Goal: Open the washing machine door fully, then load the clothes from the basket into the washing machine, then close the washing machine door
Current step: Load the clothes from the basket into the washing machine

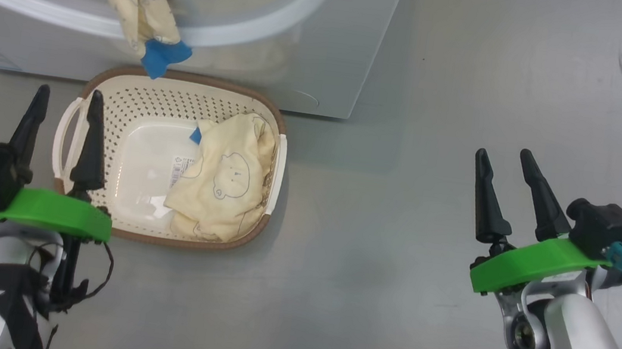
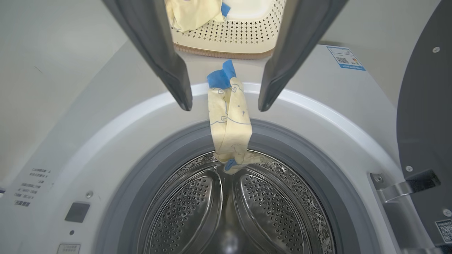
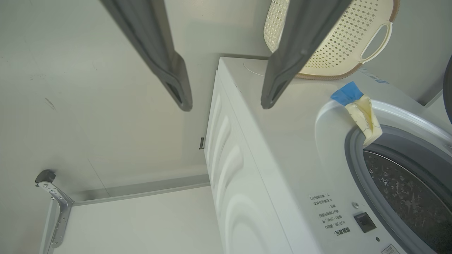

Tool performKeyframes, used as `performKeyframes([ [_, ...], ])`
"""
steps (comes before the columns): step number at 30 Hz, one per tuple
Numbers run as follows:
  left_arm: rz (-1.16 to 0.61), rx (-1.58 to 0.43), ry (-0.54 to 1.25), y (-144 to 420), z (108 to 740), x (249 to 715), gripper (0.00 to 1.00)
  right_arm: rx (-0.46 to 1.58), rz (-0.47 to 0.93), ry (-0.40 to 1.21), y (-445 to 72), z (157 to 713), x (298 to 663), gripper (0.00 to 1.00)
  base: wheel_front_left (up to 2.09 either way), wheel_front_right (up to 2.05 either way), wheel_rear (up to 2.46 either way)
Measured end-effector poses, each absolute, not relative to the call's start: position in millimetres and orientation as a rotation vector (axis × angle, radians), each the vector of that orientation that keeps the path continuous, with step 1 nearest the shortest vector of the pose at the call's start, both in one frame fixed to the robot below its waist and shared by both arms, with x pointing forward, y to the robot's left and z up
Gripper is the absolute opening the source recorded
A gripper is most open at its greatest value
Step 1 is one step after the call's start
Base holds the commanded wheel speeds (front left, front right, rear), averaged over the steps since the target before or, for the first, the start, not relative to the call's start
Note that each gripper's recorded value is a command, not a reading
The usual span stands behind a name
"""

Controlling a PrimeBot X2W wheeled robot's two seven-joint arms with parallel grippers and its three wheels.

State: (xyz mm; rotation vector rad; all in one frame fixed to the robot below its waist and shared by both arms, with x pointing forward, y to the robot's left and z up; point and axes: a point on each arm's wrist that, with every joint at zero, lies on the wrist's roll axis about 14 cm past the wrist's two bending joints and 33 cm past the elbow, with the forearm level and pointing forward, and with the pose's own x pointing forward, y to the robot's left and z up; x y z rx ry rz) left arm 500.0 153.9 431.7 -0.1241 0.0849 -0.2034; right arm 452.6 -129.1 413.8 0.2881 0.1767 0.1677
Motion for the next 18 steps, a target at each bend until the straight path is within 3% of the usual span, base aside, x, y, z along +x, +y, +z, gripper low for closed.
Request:
performKeyframes([
  [18,-0.255,-0.113,0.147,132,407,498,1.00,0.291,0.148,0.198,-135,405,449,1.00,0.00,0.00,0.00],
])
